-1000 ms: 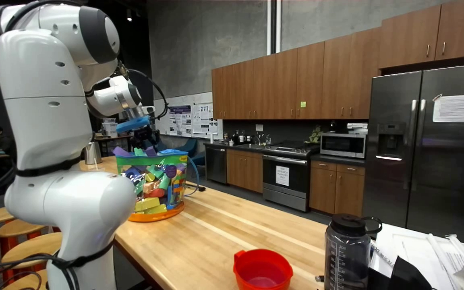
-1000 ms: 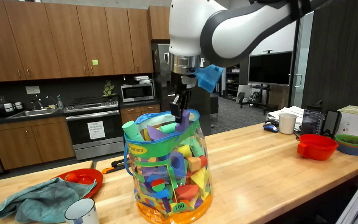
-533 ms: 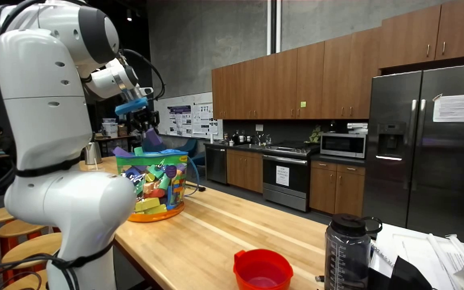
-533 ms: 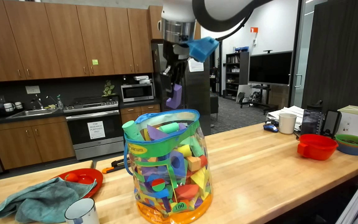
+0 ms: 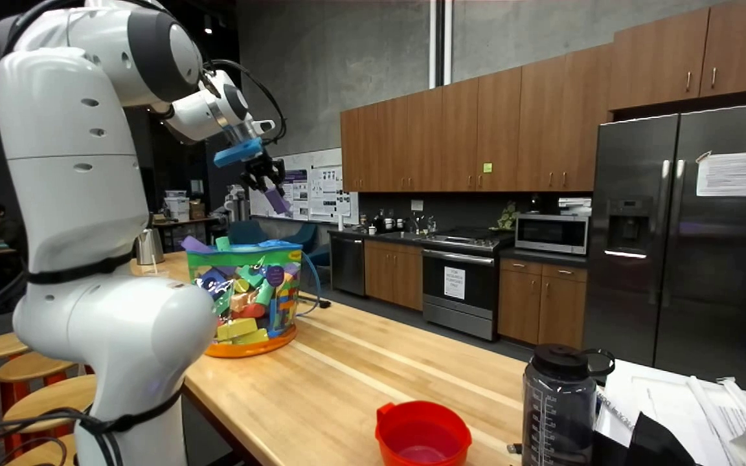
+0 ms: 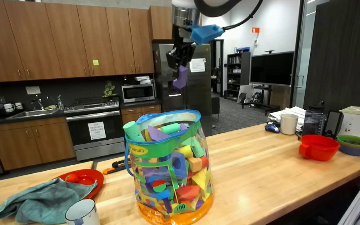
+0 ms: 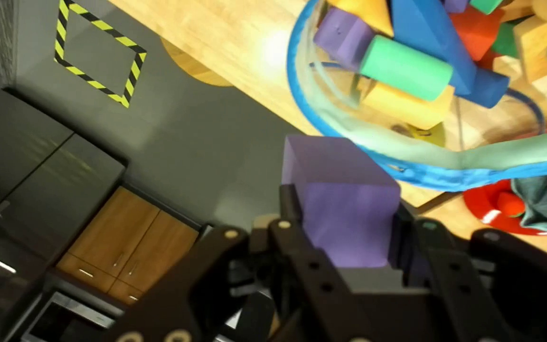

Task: Remove a purple block from the clear bag and put it on the table

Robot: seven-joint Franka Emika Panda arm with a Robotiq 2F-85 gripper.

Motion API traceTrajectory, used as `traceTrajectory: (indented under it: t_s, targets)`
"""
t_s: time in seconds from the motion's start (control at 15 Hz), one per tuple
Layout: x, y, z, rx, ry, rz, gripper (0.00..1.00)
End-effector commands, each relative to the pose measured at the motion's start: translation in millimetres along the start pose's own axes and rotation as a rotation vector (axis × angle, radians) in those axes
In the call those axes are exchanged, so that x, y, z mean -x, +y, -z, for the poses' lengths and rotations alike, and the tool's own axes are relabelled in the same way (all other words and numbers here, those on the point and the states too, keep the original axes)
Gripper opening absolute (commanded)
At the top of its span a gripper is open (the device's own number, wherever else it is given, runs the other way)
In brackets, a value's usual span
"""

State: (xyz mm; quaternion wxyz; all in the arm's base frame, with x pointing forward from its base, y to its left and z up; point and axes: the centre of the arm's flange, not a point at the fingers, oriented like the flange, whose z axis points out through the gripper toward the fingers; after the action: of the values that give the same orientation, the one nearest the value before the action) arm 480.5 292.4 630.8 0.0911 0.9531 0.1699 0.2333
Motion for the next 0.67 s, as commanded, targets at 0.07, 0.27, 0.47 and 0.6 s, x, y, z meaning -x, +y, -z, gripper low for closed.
traceTrajectory:
  t_s: [0.07,0.27,0.47,0.6]
  targets:
    - [-23,84,-16,0.017,-0.041,-0.188,0.16]
    - [-20,142,-36,0.010,-0.090,-0.313,0.16]
    - [1,183,-66,-0.010,-0.169,-0.418,0.16]
    - [18,200,-91,-0.017,-0.233,-0.474,0.16]
